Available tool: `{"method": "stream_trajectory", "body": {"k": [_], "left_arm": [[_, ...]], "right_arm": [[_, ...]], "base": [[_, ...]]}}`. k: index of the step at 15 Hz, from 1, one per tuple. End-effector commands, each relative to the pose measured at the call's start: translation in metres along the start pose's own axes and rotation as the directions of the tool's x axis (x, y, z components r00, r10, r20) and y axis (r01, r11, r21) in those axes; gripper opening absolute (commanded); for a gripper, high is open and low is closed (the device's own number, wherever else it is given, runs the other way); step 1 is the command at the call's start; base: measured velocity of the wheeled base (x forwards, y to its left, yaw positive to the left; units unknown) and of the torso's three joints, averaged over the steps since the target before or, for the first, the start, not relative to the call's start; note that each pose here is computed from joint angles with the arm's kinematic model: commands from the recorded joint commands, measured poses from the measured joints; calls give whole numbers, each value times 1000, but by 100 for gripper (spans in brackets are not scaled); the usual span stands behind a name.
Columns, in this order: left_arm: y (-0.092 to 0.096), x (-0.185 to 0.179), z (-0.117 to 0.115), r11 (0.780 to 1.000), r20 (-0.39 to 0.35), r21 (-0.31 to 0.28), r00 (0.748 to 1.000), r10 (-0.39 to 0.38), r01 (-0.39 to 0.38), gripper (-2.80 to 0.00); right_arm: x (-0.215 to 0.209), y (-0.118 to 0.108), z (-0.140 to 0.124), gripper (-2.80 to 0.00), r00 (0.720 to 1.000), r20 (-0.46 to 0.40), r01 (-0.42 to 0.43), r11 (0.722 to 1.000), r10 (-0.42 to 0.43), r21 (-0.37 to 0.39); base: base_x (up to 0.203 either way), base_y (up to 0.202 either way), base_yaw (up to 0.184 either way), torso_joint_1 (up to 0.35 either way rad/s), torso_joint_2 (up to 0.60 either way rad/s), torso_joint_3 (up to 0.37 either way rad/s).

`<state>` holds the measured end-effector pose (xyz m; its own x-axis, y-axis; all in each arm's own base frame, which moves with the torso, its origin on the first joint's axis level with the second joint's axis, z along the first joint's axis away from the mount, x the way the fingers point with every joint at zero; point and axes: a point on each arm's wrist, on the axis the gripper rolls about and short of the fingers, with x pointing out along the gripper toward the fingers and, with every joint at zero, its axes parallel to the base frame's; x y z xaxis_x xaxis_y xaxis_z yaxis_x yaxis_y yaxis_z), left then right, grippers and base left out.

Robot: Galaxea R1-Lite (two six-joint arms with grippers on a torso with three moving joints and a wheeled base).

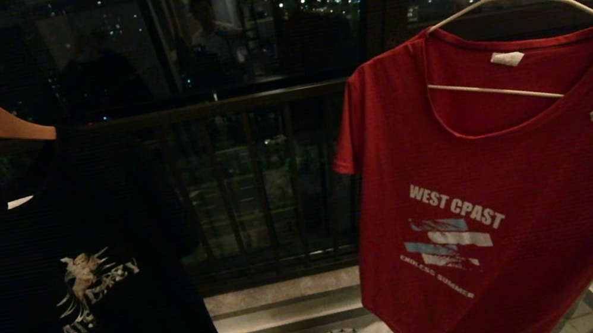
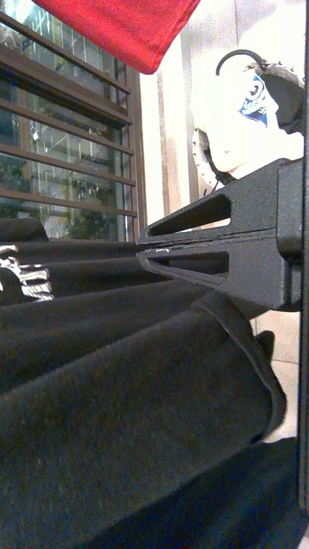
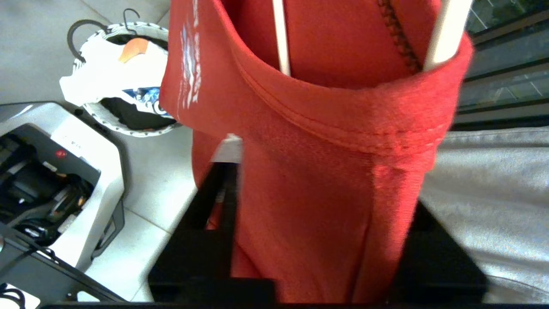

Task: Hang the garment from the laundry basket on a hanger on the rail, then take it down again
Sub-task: Take the clothes off the clothes rack

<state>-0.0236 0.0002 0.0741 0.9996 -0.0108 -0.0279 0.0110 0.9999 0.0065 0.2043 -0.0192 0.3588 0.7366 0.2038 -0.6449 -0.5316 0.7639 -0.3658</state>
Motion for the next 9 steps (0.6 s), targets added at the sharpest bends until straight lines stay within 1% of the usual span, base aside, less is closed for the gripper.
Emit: {"method": "stream_trajectory", "body": {"k": [1, 9], "left_arm": [[0, 0, 0, 1000, 1, 0, 1000, 0, 0, -280], [0, 0, 0, 1000, 1, 0, 1000, 0, 0, -280]], "right_arm": [[0, 1, -1, -280, 1000, -4, -6, 1000, 6, -3], [-1, 2, -1, -280, 1000, -4, -8, 1000, 8, -2]], "base": [[0, 0, 0, 0, 0, 0], [0, 0, 0, 0, 0, 0]]}}
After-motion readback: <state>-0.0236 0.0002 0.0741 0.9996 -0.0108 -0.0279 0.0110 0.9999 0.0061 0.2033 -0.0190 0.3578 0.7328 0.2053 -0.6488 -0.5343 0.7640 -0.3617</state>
